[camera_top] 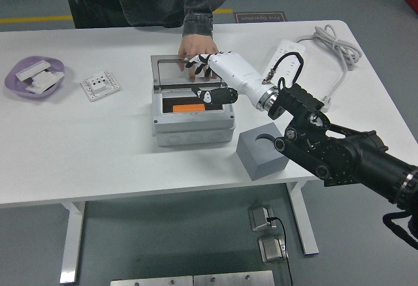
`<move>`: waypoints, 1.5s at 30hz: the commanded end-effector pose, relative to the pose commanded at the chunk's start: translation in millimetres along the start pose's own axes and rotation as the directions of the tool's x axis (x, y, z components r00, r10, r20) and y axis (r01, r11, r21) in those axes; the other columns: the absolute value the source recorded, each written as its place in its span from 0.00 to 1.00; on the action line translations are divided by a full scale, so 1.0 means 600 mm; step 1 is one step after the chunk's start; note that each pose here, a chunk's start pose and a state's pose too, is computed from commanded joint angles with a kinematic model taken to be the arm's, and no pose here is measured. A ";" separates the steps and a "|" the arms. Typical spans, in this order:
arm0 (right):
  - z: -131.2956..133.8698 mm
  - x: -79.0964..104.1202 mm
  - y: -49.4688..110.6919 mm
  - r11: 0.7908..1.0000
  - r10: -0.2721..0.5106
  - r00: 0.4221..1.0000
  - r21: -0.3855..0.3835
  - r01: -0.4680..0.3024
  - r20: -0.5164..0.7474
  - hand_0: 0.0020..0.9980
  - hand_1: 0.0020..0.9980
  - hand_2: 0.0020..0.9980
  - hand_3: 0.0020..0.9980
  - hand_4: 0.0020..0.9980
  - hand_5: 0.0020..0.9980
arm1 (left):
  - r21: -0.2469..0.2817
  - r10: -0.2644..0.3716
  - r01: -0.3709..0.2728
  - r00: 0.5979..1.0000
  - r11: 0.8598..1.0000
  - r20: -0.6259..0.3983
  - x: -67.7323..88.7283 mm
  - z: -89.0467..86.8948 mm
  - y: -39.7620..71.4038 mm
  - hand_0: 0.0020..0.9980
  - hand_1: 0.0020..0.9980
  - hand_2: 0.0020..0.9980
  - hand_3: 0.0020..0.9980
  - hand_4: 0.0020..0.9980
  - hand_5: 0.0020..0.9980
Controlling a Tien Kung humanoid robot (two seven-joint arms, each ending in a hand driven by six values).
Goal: Pick up the cylinder from the cube,place it in the box,flap close box
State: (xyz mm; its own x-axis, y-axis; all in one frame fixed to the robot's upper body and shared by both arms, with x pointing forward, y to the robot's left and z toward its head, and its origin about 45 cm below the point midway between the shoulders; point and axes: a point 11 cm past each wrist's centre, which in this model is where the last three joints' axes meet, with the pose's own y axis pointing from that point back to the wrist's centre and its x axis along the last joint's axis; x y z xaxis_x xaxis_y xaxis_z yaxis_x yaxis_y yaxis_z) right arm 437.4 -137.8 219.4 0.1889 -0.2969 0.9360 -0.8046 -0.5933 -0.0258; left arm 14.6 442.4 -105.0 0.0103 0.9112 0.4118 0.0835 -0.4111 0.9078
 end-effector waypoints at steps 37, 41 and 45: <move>0.063 0.035 -0.007 0.991 0.060 0.998 -0.118 -0.058 0.017 0.68 0.53 0.63 0.73 0.62 0.24 | -0.006 0.007 -0.007 1.000 1.000 0.010 0.006 0.005 0.000 0.63 0.64 0.60 0.62 0.71 0.29; 0.051 0.033 -0.002 0.994 0.063 0.998 -0.089 -0.061 0.024 0.68 0.53 0.63 0.73 0.62 0.24 | -0.010 0.007 -0.007 1.000 1.000 0.008 0.005 0.007 0.001 0.63 0.64 0.60 0.62 0.71 0.29; 0.044 0.023 0.005 0.996 0.062 0.997 -0.069 -0.059 0.036 0.68 0.53 0.63 0.73 0.62 0.24 | -0.016 0.005 -0.005 1.000 1.000 0.007 0.004 0.009 0.001 0.63 0.64 0.60 0.62 0.71 0.29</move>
State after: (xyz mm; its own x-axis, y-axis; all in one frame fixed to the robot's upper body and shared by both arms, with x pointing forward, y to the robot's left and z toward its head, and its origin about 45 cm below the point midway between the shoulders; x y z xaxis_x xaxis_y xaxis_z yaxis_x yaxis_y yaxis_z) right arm 452.6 -163.2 223.0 0.1586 -0.3598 0.9195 -0.8515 -0.5212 -0.0570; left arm 20.4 444.6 -103.9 0.0179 0.9094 0.4156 0.0680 -0.4159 0.9069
